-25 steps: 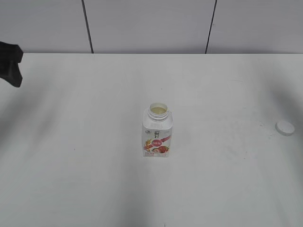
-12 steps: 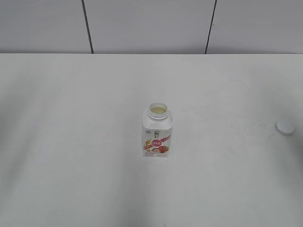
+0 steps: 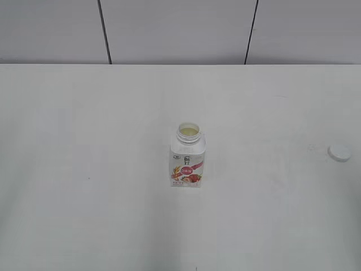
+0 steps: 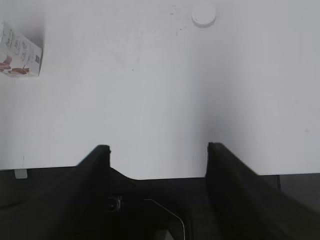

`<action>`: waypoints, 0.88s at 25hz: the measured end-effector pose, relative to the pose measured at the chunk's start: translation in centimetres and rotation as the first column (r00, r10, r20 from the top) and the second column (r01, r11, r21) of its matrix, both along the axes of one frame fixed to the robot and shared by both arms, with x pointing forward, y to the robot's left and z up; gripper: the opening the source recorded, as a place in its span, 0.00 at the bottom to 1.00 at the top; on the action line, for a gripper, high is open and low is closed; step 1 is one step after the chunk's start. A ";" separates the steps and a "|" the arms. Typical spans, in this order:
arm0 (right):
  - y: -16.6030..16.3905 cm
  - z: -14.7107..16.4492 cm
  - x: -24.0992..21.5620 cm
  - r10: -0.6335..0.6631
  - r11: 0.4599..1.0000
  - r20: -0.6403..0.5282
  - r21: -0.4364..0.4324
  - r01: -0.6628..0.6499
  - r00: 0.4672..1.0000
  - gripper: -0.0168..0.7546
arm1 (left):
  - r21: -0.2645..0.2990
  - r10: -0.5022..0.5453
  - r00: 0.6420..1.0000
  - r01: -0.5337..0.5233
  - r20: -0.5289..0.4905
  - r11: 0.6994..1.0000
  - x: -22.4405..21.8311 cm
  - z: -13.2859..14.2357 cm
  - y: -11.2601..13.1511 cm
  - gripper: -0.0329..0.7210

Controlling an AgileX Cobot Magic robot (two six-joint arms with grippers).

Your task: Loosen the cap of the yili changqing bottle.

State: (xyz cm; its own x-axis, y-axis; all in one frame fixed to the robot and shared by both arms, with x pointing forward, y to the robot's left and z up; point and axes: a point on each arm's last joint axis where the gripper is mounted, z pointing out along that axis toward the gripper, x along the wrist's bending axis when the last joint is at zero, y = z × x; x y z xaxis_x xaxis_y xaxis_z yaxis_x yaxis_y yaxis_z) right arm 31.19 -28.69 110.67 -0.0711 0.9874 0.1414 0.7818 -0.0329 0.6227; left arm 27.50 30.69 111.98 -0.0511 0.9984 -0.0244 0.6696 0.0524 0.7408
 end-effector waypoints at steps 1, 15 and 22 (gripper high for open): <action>0.1 -0.4 -0.9 0.000 1.000 0.021 -0.004 0.000 1.000 0.64 | 0.010 -0.012 1.000 0.012 0.029 1.000 -0.9 -0.3 0.1 0.82; 1.1 -5.0 -8.9 0.077 0.989 0.354 -0.147 -0.026 0.932 0.64 | 0.010 -0.102 0.970 0.103 0.220 0.995 -5.8 -5.5 0.0 0.82; 0.7 -5.2 -8.3 0.058 0.984 0.395 -0.175 0.013 0.917 0.64 | 0.032 -0.145 0.950 0.142 0.277 0.989 -4.6 -6.2 -0.4 0.82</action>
State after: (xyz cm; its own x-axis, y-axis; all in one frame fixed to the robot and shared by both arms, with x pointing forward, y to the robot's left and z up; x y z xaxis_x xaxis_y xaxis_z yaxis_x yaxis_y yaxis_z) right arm 22.85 -28.03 105.43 -0.1088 0.9913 -0.0735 0.4678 0.1163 0.8761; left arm 22.95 30.33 105.82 0.1001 0.9950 -0.0060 0.4368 -0.0385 0.8987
